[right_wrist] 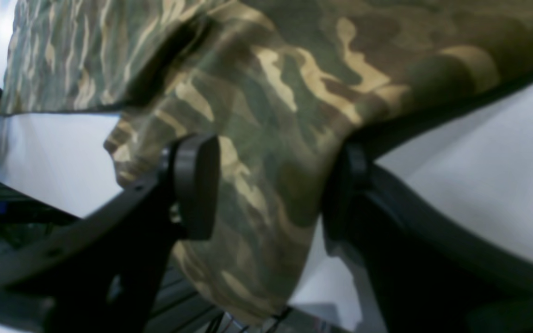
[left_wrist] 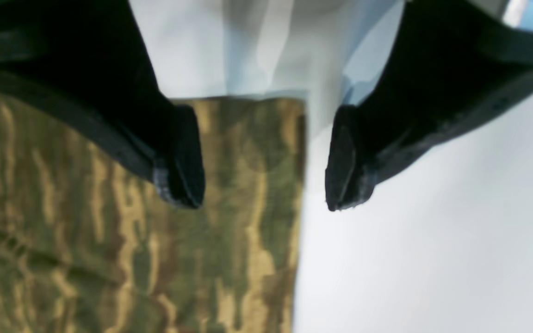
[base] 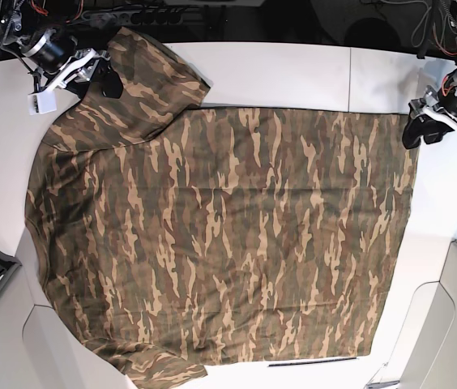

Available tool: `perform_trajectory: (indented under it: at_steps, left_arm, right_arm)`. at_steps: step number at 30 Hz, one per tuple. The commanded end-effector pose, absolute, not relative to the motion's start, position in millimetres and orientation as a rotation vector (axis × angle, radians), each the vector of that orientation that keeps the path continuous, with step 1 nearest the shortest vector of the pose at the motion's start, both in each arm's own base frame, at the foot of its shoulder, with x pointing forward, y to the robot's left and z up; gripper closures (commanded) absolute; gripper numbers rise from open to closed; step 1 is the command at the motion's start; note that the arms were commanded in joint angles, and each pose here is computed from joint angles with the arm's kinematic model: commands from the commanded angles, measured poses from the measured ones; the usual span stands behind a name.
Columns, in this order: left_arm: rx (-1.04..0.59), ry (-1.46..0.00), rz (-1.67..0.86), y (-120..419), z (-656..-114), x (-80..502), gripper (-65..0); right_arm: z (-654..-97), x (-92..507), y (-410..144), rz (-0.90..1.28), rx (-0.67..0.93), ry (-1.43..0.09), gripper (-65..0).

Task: Fold the T-shirt properly
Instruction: 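Close both grippers on the shoulder corners of the camouflage shirt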

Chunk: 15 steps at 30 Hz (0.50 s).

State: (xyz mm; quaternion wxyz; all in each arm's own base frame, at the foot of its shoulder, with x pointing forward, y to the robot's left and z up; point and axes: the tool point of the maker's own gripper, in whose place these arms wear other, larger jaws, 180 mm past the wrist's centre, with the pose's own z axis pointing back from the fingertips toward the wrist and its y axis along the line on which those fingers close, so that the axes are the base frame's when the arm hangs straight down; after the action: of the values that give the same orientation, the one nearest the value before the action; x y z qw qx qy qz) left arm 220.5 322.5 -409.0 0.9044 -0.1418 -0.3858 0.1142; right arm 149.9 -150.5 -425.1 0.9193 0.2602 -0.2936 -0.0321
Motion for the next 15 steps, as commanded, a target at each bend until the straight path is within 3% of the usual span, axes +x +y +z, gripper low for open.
perform_trajectory:
  at_steps: [1, 6, 8, 10, 13, 15]
  left_arm:
    - [-0.291, -0.766, 0.207, 319, -411, 218, -44.3]
    - [-0.32, -0.738, 0.177, 304, -419, 217, -41.8]
    - [-0.321, -0.737, 0.176, 303, -419, 217, -32.9]
    - [-0.32, -0.737, 0.176, 303, -419, 217, -20.4]
    - [-0.32, -0.747, 0.178, 303, -418, 218, -7.7]
    - [-0.32, -0.749, 0.178, 303, -418, 219, -1.0]
  right_arm:
    - [-427, 145, -151, -0.06, 0.53, -0.581, -34.2]
    - [-426, 145, -150, -0.066, 0.538, -0.582, -33.8]
    - [-426, 145, -150, -0.066, 0.538, -0.582, -28.1]
    - [-426, 145, -150, -0.066, 0.537, -0.582, -17.3]
    - [-426, 145, -150, -0.066, 0.538, -0.583, -1.6]
    - [-426, 145, -150, -0.065, 0.537, -0.583, 0.0]
